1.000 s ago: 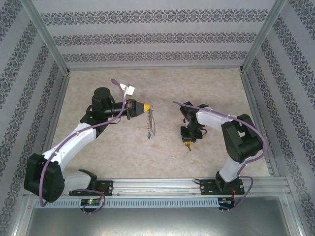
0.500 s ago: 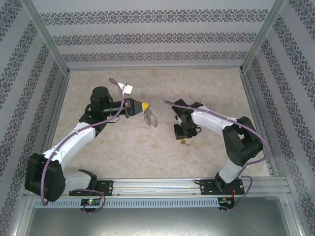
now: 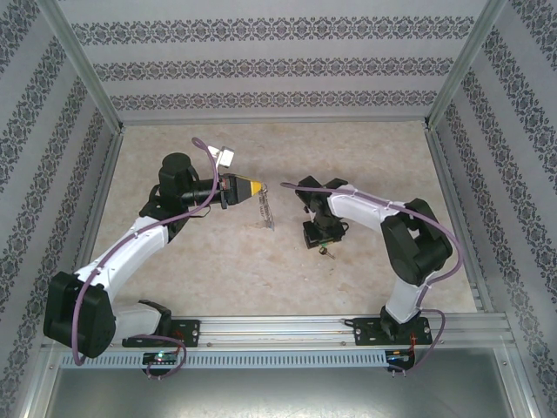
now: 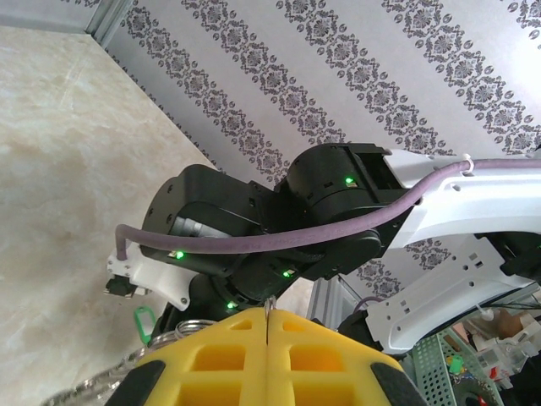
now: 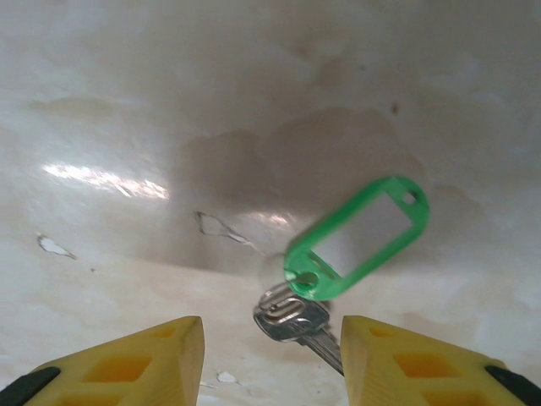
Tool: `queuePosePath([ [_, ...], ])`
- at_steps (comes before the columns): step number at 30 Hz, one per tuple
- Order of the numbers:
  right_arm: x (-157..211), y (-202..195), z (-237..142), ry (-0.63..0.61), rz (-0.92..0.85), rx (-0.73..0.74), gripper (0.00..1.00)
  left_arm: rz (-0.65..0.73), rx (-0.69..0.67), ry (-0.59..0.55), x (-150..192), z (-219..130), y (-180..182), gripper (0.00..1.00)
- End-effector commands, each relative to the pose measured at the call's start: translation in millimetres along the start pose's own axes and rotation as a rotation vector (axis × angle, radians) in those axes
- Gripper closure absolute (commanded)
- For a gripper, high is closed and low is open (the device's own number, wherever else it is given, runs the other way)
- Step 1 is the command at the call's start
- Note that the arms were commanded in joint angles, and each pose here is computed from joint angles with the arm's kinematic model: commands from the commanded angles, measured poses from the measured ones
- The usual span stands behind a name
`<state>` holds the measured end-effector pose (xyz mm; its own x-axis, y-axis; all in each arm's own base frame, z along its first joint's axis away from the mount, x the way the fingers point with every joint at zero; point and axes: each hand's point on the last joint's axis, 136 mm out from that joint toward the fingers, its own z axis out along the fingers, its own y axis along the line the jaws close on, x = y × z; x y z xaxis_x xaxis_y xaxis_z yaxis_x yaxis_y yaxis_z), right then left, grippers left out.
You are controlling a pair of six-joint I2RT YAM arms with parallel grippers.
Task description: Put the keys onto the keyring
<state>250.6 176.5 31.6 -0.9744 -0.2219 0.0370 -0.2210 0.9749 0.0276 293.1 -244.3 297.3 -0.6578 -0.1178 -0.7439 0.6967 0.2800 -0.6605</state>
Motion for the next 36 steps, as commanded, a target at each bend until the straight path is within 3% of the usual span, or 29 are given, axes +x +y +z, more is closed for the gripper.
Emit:
queuePosePath([
  [1,-2.1,0.2,2.3,0.017,0.006,0.038,0.53,0.047,0.008,-0.012,-4.0,-8.0,-10.8,1.0],
  [10,-1.6,-6.9,10.9,0.048,-0.009,0.111,0.54,0.054,-0.001,-0.012,-2.7,-11.0,-12.5,1.0],
  [22,6.1,-10.0,15.7,0.056,-0.001,0.125,0.69,0.054,0.005,-0.019,-3.5,-12.1,-12.9,1.0],
  [36,12.4,-13.3,7.7,0.032,0.02,0.12,0.68,0.054,0.008,-0.014,-2.0,-11.5,-11.2,1.0],
])
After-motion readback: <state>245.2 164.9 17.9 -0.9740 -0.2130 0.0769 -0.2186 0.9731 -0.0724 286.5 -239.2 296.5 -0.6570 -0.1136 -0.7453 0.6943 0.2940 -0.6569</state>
